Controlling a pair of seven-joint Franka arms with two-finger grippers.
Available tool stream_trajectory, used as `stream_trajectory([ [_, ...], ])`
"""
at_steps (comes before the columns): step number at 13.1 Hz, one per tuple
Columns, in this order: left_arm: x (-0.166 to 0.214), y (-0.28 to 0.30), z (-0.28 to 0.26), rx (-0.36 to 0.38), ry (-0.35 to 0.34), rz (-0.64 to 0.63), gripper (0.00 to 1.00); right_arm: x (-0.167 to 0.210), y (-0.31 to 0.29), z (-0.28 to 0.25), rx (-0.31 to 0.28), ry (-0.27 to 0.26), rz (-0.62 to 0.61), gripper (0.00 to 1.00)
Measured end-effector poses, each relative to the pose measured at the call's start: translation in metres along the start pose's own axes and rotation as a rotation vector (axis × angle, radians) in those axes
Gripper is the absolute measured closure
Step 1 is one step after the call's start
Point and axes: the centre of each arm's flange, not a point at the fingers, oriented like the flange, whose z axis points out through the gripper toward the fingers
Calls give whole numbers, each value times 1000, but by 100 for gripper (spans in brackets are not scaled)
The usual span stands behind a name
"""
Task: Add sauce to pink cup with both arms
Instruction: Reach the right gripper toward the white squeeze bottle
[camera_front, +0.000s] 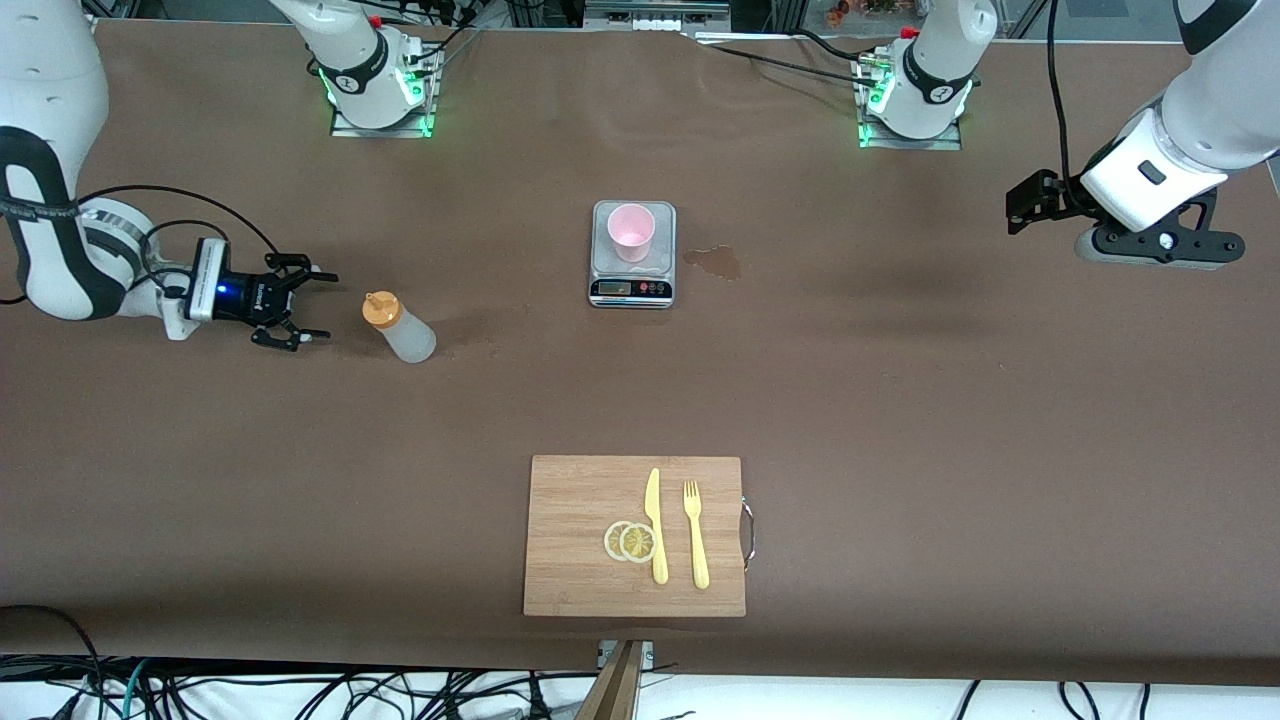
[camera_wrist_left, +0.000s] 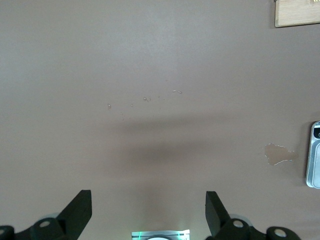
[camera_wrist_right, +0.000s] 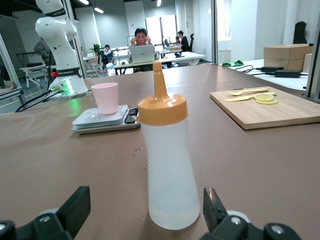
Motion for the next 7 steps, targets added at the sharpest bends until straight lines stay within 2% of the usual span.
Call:
stream_trajectory([
  [7,0,1,0,0,1,2,0,20,19,62,11,74,-63,0],
])
